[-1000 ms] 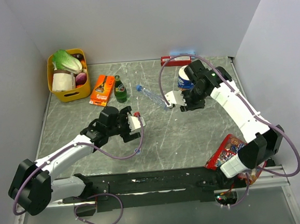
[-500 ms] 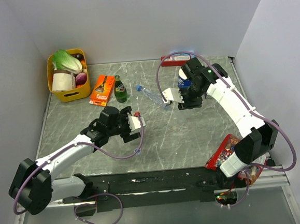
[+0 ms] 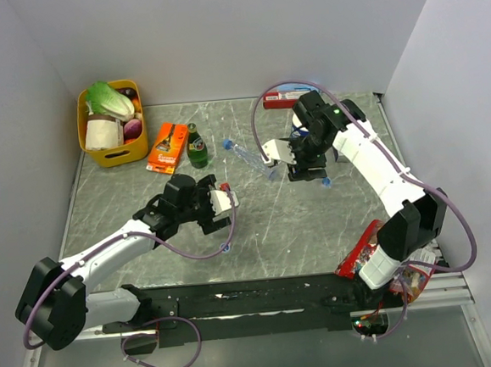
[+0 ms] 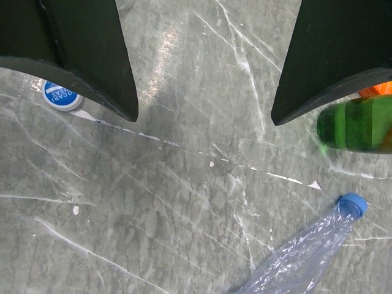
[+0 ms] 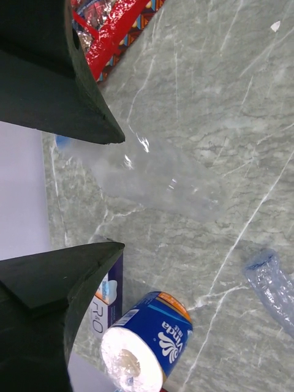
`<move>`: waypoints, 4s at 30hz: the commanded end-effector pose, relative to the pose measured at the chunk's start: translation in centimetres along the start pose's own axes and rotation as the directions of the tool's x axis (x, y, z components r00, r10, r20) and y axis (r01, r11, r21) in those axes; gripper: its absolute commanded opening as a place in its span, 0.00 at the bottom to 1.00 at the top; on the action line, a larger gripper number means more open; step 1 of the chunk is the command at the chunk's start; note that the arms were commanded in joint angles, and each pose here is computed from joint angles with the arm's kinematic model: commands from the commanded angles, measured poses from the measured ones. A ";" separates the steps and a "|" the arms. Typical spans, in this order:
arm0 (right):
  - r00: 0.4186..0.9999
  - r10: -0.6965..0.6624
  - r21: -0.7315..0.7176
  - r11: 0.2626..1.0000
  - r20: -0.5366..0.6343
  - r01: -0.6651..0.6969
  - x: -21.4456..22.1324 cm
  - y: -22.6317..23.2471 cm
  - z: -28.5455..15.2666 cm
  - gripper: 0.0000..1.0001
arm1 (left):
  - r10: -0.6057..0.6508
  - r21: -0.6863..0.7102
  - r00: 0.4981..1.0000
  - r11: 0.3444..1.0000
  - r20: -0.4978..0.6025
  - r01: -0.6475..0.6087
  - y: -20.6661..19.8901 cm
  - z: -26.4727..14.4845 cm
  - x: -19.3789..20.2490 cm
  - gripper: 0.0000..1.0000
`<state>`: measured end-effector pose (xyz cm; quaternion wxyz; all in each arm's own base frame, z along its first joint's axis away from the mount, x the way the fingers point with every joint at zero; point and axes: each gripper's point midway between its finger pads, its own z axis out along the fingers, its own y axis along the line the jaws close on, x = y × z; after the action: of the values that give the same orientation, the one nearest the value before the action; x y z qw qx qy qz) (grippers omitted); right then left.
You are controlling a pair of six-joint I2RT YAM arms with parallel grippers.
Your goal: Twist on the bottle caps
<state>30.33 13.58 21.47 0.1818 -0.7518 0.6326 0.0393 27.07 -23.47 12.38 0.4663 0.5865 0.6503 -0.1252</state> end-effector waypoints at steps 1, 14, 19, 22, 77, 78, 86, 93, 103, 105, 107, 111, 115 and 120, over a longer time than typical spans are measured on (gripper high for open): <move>0.998 0.043 -0.168 0.985 -0.036 -0.048 0.6 4.1 -1.0 0.72 | -0.002 -0.013 0.999 1.000 0.054 0.003 1.0 0.0 -1.7 0.96; 0.940 0.274 0.033 0.958 0.204 -0.286 -2.9 0.5 -0.6 0.74 | -0.096 -0.151 0.981 0.981 0.168 0.121 6.1 -2.0 -7.0 0.96; 0.831 0.401 -0.054 0.909 0.385 -0.413 -7.0 1.1 -1.0 0.75 | -0.251 -0.250 0.941 0.919 0.225 0.305 10.7 -3.9 -9.8 0.96; 0.760 0.421 -0.123 0.900 0.494 -0.418 -10.3 0.8 -2.0 0.75 | -0.347 -0.348 0.885 0.825 0.310 0.445 15.5 -7.5 -11.3 0.96; 0.667 0.202 -0.237 0.971 0.717 -0.040 -29.9 2.6 4.0 0.19 | -0.495 -0.443 0.727 0.580 0.476 0.684 15.8 -20.9 -2.0 0.96; 0.667 0.222 -0.229 0.970 0.711 -0.079 -28.4 1.7 3.0 0.18 | -0.496 -0.340 0.730 0.662 0.470 0.668 14.5 -19.8 -3.3 0.96; 0.592 0.320 -0.155 0.937 0.740 -0.312 -21.5 -4.6 -6.6 0.13 | -0.438 0.071 0.769 0.885 0.465 0.461 9.2 -15.7 -6.7 0.96; 0.498 0.299 -0.125 0.927 0.814 -0.353 -22.4 -6.7 -12.3 0.12 | -0.412 0.189 0.766 0.911 0.494 0.368 8.5 -13.2 -9.7 0.96; 0.411 0.357 -0.244 0.922 0.839 -0.302 -24.1 -5.6 -13.9 0.11 | -0.406 0.251 0.776 0.913 0.483 0.321 8.9 -9.6 -11.7 0.96; 0.395 0.376 -0.267 0.915 0.838 -0.304 -24.5 -6.1 -13.9 0.12 | -0.405 0.266 0.775 0.912 0.485 0.311 8.7 -8.9 -12.4 0.96; 0.380 0.361 -0.263 0.921 0.851 -0.286 -25.0 -6.6 -14.5 0.12 | -0.427 0.295 0.769 0.901 0.475 0.318 8.7 -8.2 -12.5 0.96; 0.371 0.348 -0.256 0.927 0.861 -0.275 -25.7 -6.8 -14.8 0.11 | -0.456 0.346 0.767 0.882 0.451 0.320 8.8 -7.3 -12.7 0.96; 0.375 0.344 -0.258 0.930 0.861 -0.260 -26.2 -6.6 -14.5 0.12 | -0.462 0.362 0.766 0.877 0.447 0.317 9.3 -6.8 -12.9 0.96; 0.373 0.356 -0.270 0.926 0.857 -0.263 -26.5 -6.5 -14.1 0.12 | -0.439 0.380 0.779 0.882 0.449 0.278 9.0 -6.5 -13.2 0.95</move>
<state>29.92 33.72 41.98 0.4392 -0.4852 0.5905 0.4723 30.66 -24.17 26.94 0.4832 0.4183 0.6163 -0.4600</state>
